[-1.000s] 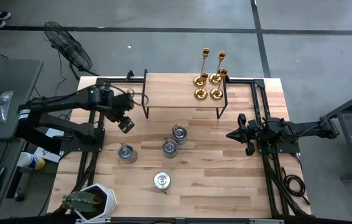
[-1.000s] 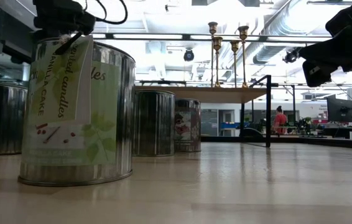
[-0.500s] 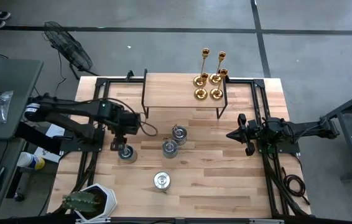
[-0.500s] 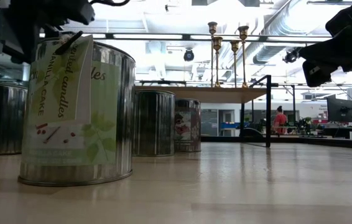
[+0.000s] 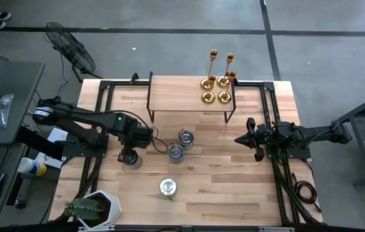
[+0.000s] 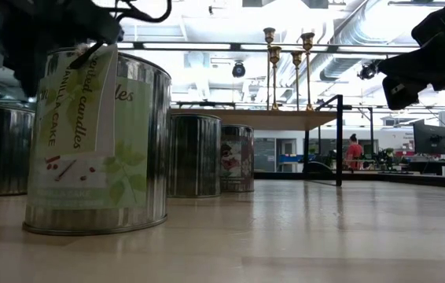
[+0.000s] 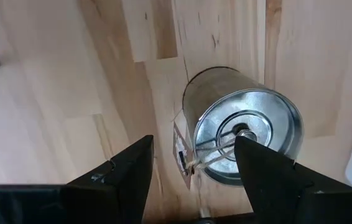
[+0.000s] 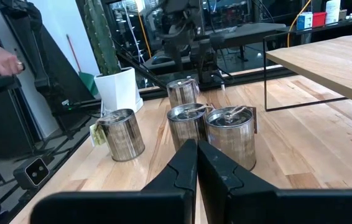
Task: Pick & Place candle stick holders
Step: Put the orange scented candle on the shelf
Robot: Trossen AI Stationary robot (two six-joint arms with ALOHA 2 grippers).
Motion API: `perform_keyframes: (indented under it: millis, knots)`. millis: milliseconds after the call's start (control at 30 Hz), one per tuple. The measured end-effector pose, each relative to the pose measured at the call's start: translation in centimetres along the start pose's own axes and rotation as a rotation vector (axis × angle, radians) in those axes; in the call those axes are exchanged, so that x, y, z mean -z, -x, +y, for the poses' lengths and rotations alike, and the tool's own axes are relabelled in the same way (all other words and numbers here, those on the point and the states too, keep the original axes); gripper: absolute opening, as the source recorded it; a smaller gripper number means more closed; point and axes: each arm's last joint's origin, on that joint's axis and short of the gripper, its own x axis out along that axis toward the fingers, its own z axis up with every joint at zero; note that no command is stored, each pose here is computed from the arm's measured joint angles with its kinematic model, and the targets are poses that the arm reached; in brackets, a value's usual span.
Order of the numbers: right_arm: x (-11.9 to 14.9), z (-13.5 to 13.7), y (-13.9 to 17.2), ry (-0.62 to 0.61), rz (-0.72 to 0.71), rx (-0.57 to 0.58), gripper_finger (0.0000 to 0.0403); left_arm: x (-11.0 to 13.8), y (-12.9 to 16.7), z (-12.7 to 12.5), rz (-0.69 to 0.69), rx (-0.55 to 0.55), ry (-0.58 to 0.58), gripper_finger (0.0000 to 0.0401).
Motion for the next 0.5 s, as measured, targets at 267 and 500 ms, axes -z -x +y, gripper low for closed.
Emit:
perform_keyframes:
  millis: [267, 500]
  knots:
    - [0.0, 0.0, 0.0, 0.0, -0.001, 0.0, 0.0004, 0.0, -2.4, -0.5, -0.03, -0.02, -0.03, 0.022]
    - [0.0, 0.0, 0.0, 0.0, 0.0, 0.0, 0.0004, 0.2, -3.3, -0.3, -0.043, -0.035, -0.044, 0.022]
